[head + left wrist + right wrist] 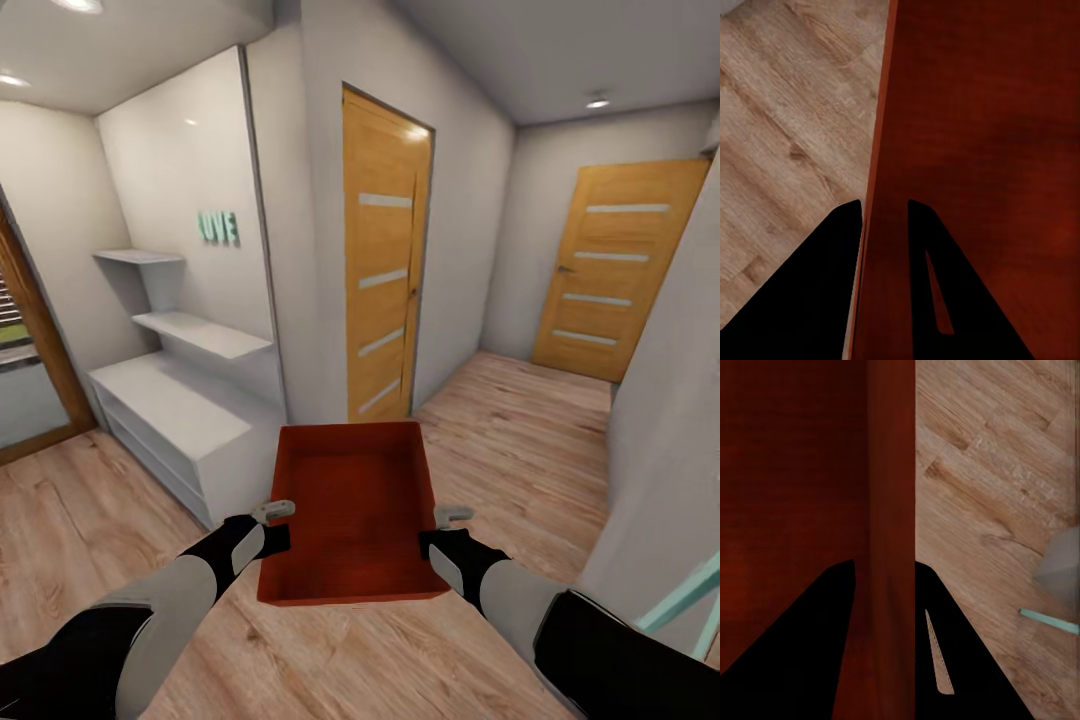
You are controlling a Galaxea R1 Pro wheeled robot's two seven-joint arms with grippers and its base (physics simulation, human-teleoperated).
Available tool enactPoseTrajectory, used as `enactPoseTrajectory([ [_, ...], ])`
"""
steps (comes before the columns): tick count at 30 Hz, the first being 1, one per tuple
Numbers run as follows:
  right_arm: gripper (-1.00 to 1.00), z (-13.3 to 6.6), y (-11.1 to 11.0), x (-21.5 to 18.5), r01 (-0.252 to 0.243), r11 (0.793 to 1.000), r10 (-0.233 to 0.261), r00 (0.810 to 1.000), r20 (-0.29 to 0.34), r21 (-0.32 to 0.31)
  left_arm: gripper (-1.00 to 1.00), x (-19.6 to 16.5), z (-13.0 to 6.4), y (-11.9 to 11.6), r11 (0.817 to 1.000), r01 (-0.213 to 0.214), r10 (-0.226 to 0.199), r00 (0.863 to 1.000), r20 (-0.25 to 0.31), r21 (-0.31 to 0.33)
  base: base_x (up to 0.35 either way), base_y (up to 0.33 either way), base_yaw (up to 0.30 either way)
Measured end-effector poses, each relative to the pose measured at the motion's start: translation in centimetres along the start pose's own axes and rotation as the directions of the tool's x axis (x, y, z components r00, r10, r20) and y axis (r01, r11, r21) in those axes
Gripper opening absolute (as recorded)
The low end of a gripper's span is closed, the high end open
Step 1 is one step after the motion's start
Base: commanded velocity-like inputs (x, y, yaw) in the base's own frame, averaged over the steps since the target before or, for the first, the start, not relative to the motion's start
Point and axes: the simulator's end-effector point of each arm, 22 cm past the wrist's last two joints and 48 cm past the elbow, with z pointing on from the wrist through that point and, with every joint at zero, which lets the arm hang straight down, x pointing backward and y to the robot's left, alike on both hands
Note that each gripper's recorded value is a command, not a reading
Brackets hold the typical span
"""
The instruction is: Move the two storage containers from the living room to the garage. In the garage, place one container on the floor and stack the other container on top of it (either order is fine).
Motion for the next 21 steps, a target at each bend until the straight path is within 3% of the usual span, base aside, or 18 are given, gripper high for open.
enactPoseTrajectory([
  [21, -1.0, 0.0, 0.0, 0.0, 0.0, 1.0, 0.0, 1.0, 0.0, 0.0, -1.0, 0.0, 0.0, 0.0, 1.0, 0.0, 0.0, 1.0, 0.0, 0.0, 0.323, 0.0, -0.207],
])
